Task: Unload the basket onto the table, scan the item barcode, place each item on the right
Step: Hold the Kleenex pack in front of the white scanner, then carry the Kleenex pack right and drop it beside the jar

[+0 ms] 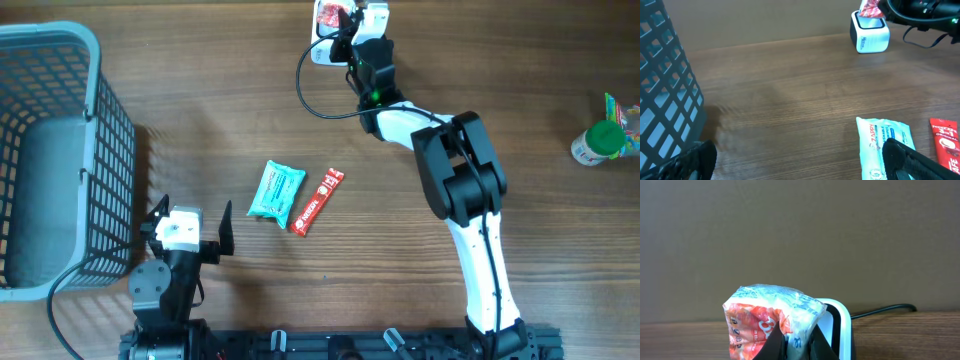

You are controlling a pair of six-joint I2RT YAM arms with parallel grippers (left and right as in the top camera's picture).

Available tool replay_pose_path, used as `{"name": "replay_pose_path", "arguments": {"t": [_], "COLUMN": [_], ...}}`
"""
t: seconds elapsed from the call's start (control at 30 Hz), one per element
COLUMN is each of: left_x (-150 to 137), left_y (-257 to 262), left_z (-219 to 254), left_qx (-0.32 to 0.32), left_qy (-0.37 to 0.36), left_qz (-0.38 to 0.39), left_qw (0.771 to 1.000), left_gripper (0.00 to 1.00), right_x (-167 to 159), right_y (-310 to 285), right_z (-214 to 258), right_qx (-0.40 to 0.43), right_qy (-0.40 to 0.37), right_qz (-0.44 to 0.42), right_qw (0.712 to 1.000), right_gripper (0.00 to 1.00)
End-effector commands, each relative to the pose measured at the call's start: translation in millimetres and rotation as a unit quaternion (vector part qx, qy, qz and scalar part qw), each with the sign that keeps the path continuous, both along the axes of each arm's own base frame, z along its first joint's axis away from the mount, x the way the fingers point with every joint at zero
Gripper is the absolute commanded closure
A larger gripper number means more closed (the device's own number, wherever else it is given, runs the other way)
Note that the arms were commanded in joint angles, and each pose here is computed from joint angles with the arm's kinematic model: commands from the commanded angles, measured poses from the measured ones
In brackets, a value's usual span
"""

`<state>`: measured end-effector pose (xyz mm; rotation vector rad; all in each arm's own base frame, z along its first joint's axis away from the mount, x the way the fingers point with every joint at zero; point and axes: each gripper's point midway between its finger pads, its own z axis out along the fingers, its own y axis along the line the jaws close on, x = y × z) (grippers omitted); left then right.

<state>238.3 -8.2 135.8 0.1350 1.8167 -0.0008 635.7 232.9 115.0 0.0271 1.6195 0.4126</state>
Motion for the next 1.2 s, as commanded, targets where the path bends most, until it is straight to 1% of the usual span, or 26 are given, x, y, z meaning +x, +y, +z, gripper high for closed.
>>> {"name": "replay_pose_path", "arguments": {"t": [0.0,0.07,0.3,0.37,0.43,0.5,0.6,0.63,0.67,0.73,0.77,0.8,0.87,0.97,1.0,1.1,1.13,1.17], "left_x": [0,0,0,0,0,0,0,0,0,0,0,0,0,0,0,0,0,0], "left_y": [-3,-3,-3,-3,-3,-3,-3,-3,-3,-3,-3,-3,-3,-3,-3,-3,-3,-3], "left_z": [-1,-1,-1,-1,-1,-1,-1,-1,-1,-1,-1,-1,-1,-1,-1,-1,-1,-1], "left_qx": [0.005,0.005,0.005,0.005,0.005,0.005,0.005,0.005,0.005,0.005,0.005,0.005,0.005,0.005,0.005,0.005,0.005,0.005], "left_qy": [-0.002,-0.002,-0.002,-0.002,-0.002,-0.002,-0.002,-0.002,-0.002,-0.002,-0.002,-0.002,-0.002,-0.002,-0.002,-0.002,-0.002,-0.002], "left_qz": [-0.008,-0.008,-0.008,-0.008,-0.008,-0.008,-0.008,-0.008,-0.008,-0.008,-0.008,-0.008,-0.008,-0.008,-0.008,-0.008,-0.008,-0.008], "left_qw": [1.000,1.000,1.000,1.000,1.000,1.000,1.000,1.000,1.000,1.000,1.000,1.000,1.000,1.000,1.000,1.000,1.000,1.000], "left_gripper": [0.00,0.00,0.00,0.00,0.00,0.00,0.00,0.00,0.00,0.00,0.00,0.00,0.00,0.00,0.00,0.00,0.00,0.00], "right_x": [10,11,11,11,9,4,-1,-7,-11,-22,-32,-44,-69,-97,-106,-131,-138,-142], "right_y": [-8,-13,-13,-10,-3,10,3,-2,-6,-28,-51,-76,-115,-173,-200,-282,-312,-334], "right_z": [19,19,16,12,18,40,82,108,125,155,169,178,177,144,130,89,75,66], "right_qx": [-0.004,-0.009,-0.018,-0.021,-0.019,-0.012,0.002,-0.012,-0.029,-0.067,-0.086,-0.101,-0.142,-0.206,-0.222,-0.216,-0.200,-0.183], "right_qy": [-0.027,-0.027,-0.025,-0.017,-0.022,-0.020,-0.009,-0.011,-0.012,0.002,0.024,0.052,0.113,0.215,0.252,0.329,0.343,0.349], "right_qz": [-0.024,-0.041,-0.039,-0.032,-0.013,0.028,0.027,0.026,0.022,-0.020,-0.072,-0.127,-0.194,-0.253,-0.280,-0.358,-0.384,-0.404], "right_qw": [0.999,0.999,0.999,0.999,0.999,0.999,1.000,1.000,0.999,0.998,0.993,0.985,0.964,0.921,0.899,0.847,0.833,0.826], "right_gripper": [0.95,0.95,0.95,0.95,0.96,0.96,0.96,0.96,0.96,0.96,0.96,0.96,0.96,0.96,0.96,0.96,0.96,0.96]}}
